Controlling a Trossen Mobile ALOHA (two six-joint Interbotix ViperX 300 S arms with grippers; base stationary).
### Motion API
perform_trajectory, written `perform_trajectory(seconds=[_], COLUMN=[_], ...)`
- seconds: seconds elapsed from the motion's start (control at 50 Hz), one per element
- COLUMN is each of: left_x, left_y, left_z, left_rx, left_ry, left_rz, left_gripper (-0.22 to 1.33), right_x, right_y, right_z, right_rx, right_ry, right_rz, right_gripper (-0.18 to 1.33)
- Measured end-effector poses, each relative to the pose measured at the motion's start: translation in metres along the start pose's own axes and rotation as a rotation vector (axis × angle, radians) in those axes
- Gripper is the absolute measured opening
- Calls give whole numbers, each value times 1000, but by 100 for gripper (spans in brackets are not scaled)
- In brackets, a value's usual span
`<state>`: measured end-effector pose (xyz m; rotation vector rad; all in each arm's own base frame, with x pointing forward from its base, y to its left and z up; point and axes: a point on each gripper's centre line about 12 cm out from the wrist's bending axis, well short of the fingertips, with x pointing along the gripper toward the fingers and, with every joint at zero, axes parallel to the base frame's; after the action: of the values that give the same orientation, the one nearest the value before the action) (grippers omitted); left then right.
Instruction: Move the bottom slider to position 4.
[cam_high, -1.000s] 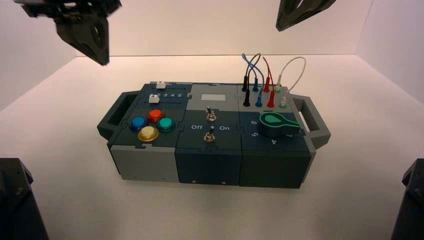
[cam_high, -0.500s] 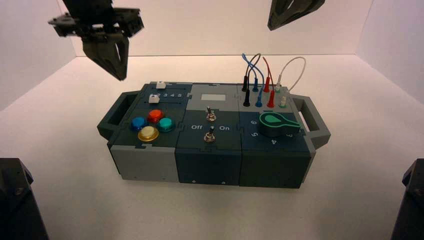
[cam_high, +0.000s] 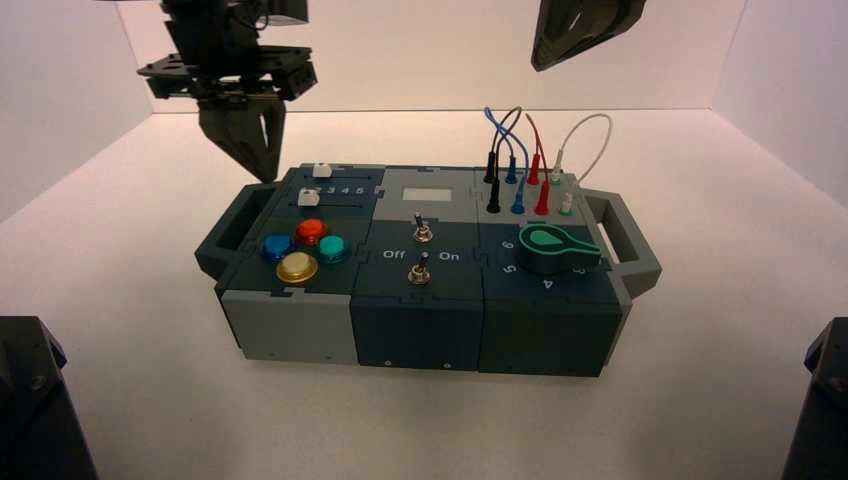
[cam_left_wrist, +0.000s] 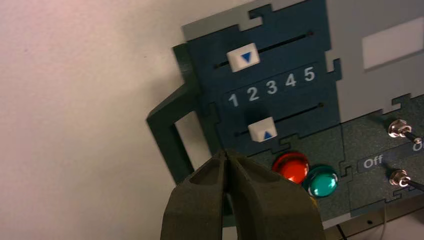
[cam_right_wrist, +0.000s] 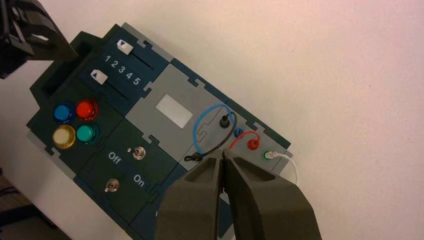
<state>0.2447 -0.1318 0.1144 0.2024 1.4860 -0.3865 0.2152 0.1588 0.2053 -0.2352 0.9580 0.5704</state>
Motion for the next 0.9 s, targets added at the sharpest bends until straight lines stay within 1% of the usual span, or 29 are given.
perform_trajectory(seconds=[0.28,0.66,0.9], left_x=[14,19,22], left_y=[-1,-1,-2], left_z=[4,11,12], left_rx=[2,2,6], left_ry=[39,40,45], left_rz=[3,4,4], left_gripper=[-16,-16,-16], right_x=[0,5,5], right_y=[0,0,0], right_z=[1,0,0], right_rx=[0,8,8], right_ry=[-5,5,6], right_rz=[0,4,4], right_gripper=[-14,-14,-14])
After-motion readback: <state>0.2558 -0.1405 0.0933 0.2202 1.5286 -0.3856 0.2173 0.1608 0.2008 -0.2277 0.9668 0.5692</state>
